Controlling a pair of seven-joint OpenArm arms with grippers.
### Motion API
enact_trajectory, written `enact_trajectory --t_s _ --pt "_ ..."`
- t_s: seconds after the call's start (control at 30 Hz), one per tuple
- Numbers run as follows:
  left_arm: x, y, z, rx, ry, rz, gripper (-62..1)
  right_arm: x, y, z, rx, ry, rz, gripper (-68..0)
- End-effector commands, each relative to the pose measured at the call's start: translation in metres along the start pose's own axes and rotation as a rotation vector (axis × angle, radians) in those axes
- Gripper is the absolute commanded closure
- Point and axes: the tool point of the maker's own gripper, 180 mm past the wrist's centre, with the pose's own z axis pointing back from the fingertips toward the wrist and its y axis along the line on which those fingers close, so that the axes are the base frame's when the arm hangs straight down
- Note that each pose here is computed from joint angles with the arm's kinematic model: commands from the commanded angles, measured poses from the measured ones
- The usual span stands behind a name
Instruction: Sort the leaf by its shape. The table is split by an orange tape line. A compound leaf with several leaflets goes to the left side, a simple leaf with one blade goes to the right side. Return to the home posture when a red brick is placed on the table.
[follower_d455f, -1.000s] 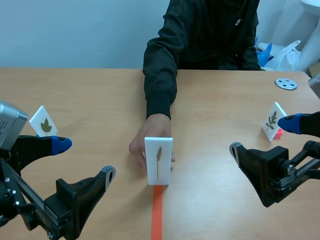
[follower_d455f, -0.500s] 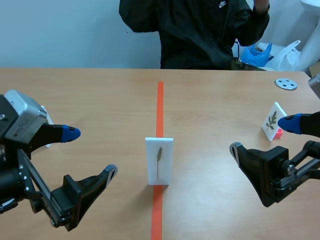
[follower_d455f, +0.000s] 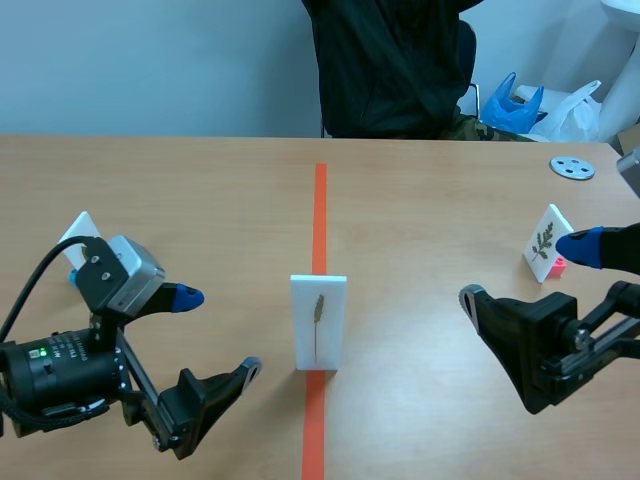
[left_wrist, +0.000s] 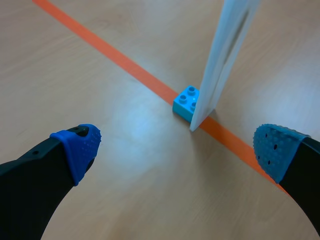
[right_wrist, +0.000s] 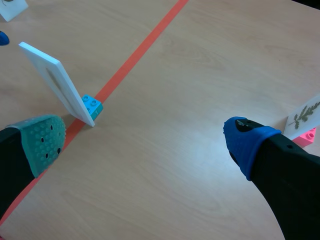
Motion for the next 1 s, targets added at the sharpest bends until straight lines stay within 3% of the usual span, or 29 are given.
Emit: enact_trajectory --t_s 0.0,0.3,0.97 --pt "0.016 -0.001 -0.007 -0.014 -0.053 -0.021 -62.3 0.008 -0.005 0.0 -0.009 -0.03 0.005 -67.9" --pt "0.006 0.002 -0.034 -0.077 -0.042 -0.1 -62.3 0.006 -0.009 0.0 -0.034 -0.021 0.016 -67.9" --pt "0.01 -0.027 -0.075 -0.192 -0.079 -0.097 -62.3 0.007 -0.016 0.002 -0.057 -0.022 0.023 -67.9"
